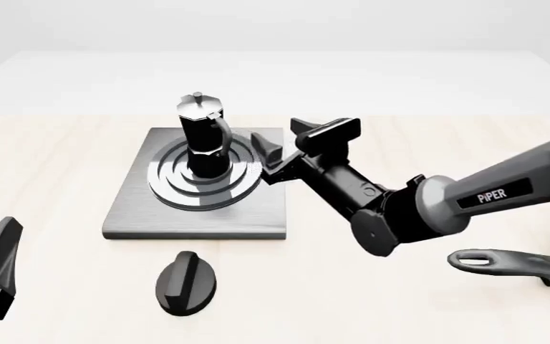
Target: Put the moka pot on the stove.
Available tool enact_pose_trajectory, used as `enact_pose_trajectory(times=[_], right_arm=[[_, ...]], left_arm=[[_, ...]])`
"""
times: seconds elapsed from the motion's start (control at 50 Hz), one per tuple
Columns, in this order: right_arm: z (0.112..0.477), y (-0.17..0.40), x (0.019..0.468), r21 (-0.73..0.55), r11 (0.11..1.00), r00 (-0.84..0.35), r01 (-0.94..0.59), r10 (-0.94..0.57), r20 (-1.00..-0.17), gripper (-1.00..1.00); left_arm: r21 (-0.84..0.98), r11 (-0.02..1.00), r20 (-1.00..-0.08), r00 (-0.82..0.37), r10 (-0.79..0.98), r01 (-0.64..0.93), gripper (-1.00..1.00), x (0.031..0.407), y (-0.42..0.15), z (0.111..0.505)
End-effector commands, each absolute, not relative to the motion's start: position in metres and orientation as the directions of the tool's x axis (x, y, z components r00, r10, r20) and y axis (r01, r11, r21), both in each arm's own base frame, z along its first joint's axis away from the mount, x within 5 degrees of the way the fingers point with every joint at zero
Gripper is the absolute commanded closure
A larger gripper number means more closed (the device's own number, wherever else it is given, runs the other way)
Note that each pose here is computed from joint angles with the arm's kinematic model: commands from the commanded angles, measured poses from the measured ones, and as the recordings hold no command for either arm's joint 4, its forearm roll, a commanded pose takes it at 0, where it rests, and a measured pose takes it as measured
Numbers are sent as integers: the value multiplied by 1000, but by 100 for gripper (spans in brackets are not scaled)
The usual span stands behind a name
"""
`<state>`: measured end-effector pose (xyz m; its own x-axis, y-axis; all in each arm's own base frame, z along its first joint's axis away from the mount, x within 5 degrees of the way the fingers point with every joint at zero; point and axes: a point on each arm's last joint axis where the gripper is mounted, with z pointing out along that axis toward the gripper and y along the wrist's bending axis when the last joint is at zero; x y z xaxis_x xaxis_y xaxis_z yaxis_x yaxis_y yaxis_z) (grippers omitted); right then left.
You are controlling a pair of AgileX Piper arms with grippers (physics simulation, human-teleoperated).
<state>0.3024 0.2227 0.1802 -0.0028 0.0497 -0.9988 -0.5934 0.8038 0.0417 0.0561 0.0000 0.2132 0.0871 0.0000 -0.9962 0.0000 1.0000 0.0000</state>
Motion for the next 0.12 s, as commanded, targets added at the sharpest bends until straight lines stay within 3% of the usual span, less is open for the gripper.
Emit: enact_pose_trajectory(times=[0.02,0.12], right_arm=[[175,212,303,51,818,-12,-574,54,-998,-100],[175,207,302,54,822,-13,-567,57,-998,-100]], left_arm=[[0,1000,-996,87,0,0,-100,56,0,213],[0,1000,-996,87,0,0,-100,56,0,213]])
